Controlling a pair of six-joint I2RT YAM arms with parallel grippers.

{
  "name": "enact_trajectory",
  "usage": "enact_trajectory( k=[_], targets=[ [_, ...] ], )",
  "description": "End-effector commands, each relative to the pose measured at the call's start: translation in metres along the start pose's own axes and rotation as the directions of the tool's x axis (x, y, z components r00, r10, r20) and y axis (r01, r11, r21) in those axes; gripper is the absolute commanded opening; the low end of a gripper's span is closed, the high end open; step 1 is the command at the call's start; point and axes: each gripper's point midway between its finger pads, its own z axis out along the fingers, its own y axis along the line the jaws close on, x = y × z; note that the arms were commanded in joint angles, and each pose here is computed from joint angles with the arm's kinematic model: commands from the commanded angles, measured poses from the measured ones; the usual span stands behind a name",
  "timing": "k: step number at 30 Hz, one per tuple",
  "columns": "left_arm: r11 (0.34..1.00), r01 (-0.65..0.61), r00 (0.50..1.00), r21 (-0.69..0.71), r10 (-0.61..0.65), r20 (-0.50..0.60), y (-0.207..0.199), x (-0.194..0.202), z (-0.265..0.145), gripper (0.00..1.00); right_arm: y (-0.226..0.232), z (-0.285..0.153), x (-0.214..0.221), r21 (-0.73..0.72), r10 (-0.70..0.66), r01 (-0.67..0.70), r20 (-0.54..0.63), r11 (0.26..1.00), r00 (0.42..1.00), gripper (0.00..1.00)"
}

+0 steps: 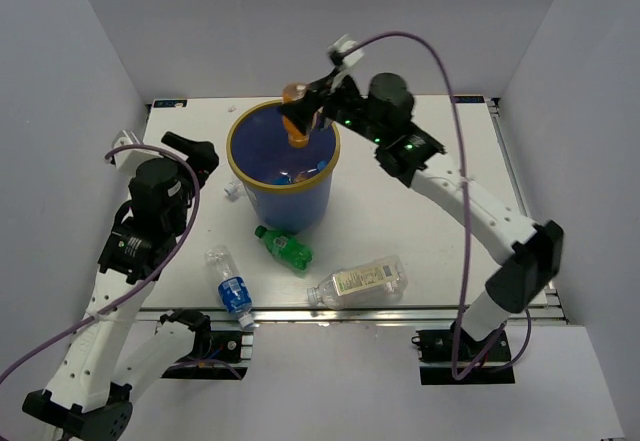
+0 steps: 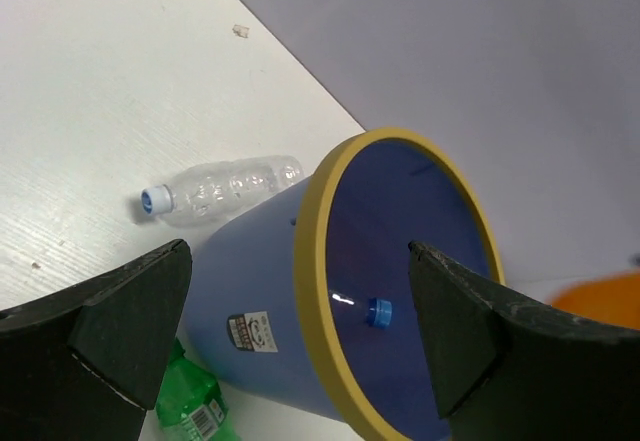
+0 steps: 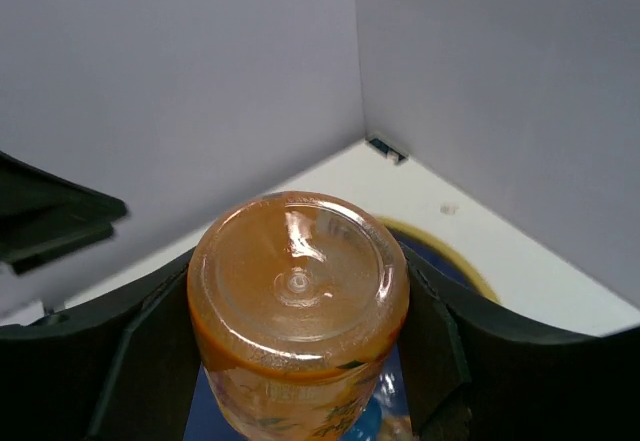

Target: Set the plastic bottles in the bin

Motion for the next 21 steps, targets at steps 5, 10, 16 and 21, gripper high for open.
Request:
enact_trajectory(
  k=[5, 10, 16, 21],
  targets=[
    [0.984, -0.021, 0.999, -0.175, 0.012, -0.052, 0.057, 0.023, -0.013, 0.98, -0.011, 0.027, 0.075, 0.028, -0.06, 0.068, -0.213, 0.997, 0.975, 0.89],
    [0.948, -0.106, 0.979, -0.299, 0.047, -0.199, 0.109, 0.073, -0.019, 0.98, -0.008, 0.019, 0.065, 0.016, -0.083, 0.089, -0.229, 0.996, 0.97, 0.89],
    [0.893, -0.199, 0.917, -0.404, 0.025, -0.398, 0.166, 0.14, -0.032, 0.98, 0.0, -0.013, 0.058, 0.029, -0.082, 0.09, -0.2, 0.996, 0.976, 0.89],
    [0.904, -0.197, 0.865, -0.38, -0.022, -0.501, 0.182, 0.185, -0.033, 0.98, -0.026, -0.049, 0.076, 0.188, -0.093, 0.131, -0.199, 0.973, 0.976, 0.89]
  ],
)
